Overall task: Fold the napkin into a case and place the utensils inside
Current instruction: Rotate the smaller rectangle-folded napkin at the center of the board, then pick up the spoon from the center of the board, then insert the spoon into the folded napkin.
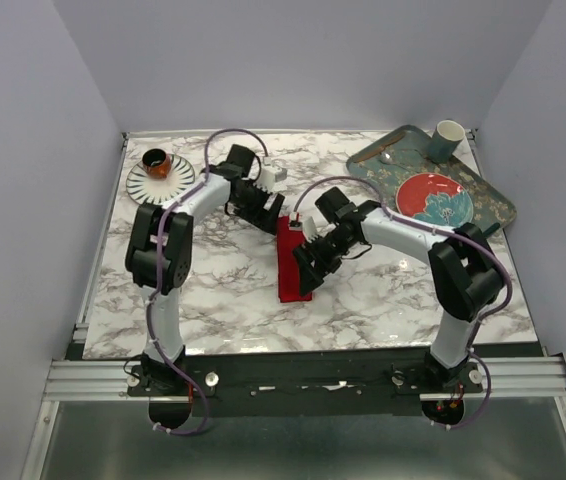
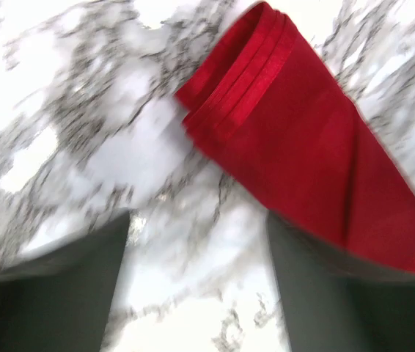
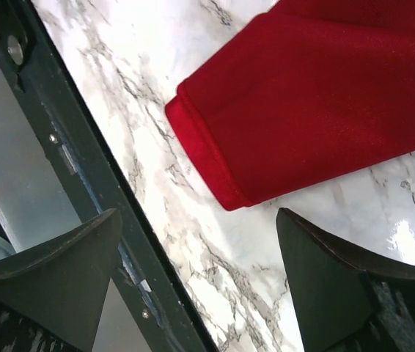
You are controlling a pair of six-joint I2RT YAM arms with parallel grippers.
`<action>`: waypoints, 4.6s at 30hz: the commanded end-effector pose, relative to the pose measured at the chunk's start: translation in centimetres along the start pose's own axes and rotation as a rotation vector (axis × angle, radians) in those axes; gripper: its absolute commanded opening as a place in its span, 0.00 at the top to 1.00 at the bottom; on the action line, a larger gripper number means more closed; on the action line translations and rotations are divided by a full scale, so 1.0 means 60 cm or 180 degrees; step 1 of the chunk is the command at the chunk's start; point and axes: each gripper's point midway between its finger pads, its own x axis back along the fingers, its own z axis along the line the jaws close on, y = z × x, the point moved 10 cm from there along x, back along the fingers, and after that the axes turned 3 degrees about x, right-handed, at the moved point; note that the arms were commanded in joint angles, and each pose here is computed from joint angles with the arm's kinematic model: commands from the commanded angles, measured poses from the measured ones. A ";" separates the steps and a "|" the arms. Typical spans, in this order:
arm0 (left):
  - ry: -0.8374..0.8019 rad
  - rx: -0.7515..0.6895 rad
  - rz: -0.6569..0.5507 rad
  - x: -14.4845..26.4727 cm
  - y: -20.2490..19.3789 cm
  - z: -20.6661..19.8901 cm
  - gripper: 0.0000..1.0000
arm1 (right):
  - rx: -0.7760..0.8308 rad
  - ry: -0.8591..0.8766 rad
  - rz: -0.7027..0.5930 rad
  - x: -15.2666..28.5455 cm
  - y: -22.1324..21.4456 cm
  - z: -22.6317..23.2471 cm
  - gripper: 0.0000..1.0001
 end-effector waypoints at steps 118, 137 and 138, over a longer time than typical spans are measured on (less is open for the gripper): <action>0.1404 0.1968 -0.1490 0.017 0.140 -0.118 1.00 | -0.0626 -0.1626 -0.0831 0.216 0.007 -0.077 0.00; 0.1243 0.2049 -0.0902 -0.028 0.066 -0.129 1.00 | -0.0648 -0.1622 -0.0862 0.221 0.006 -0.078 0.00; 0.1221 0.2062 -0.0902 -0.025 0.064 -0.131 1.00 | -0.0651 -0.1624 -0.0864 0.222 0.005 -0.077 0.00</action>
